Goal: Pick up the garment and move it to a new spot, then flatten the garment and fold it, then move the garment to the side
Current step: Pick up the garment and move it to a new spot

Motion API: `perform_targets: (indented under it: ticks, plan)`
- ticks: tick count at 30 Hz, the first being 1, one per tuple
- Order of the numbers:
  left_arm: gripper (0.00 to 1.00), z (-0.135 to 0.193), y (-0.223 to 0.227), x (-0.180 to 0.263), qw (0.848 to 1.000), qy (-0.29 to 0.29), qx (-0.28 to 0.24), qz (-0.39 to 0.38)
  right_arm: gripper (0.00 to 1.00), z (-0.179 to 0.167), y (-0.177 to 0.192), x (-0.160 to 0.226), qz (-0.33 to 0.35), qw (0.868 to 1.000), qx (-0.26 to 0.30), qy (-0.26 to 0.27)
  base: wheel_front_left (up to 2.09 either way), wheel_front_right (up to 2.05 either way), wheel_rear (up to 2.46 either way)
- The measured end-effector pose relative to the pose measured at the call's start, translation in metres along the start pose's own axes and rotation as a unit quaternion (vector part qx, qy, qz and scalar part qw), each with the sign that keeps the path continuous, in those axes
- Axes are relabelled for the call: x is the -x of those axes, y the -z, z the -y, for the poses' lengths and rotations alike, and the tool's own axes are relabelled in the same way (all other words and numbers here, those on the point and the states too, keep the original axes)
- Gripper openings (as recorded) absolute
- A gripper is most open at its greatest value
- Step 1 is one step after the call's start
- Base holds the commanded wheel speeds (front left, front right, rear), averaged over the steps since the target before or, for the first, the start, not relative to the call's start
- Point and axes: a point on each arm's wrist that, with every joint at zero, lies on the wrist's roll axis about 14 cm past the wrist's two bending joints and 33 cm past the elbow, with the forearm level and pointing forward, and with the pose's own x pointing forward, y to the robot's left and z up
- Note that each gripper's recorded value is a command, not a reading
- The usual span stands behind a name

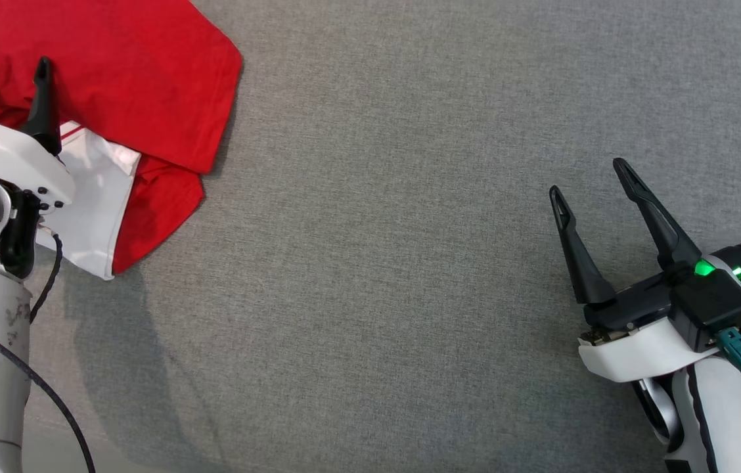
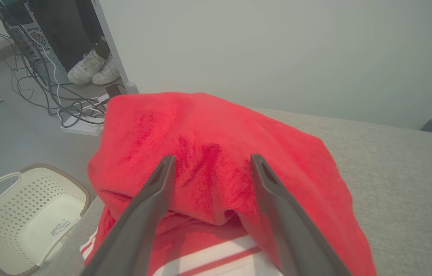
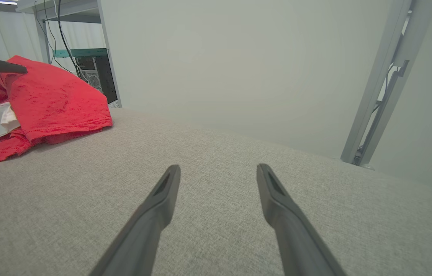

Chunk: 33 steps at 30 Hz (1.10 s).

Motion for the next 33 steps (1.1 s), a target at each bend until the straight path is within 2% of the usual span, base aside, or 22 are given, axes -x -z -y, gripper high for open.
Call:
perform_targets:
  ticks: [8, 10, 15, 21, 27, 30, 33]
  plan:
    - [1.00, 0.003, 0.027, -0.020, 0.995, 0.005, -0.026, -0.095, 1.00, 0.004, 0.008, 0.001, -0.007, 1.000, -0.003, 0.005, 0.00, 0.00, 0.00]
    - [0.00, 0.004, 0.036, -0.021, 0.992, 0.007, -0.031, -0.122, 1.00, 0.005, 0.008, 0.001, -0.007, 1.000, -0.004, 0.006, 0.00, 0.00, 0.00]
    - [0.00, 0.003, 0.038, -0.025, 0.990, 0.008, -0.033, -0.135, 1.00, 0.006, 0.011, 0.000, -0.009, 1.000, -0.003, 0.008, 0.00, 0.00, 0.00]
    - [0.00, 0.000, 0.011, -0.028, 0.997, 0.002, -0.030, -0.076, 1.00, 0.004, 0.007, 0.001, -0.008, 1.000, -0.003, 0.007, 0.00, 0.00, 0.00]
    - [0.00, -0.004, -0.062, -0.022, 0.998, -0.004, -0.005, 0.070, 1.00, 0.002, -0.013, 0.000, 0.012, 1.000, 0.003, 0.011, 0.00, 0.00, 0.00]
    - [0.00, -0.006, -0.103, -0.010, 0.988, -0.006, -0.003, 0.152, 1.00, -0.002, -0.024, 0.002, 0.021, 1.000, 0.003, 0.011, 0.00, 0.00, 0.00]
    - [0.00, 0.001, -0.149, 0.006, 0.973, 0.009, 0.003, 0.231, 1.00, -0.004, -0.036, 0.004, 0.031, 0.999, 0.004, 0.015, 0.00, 0.00, 0.00]
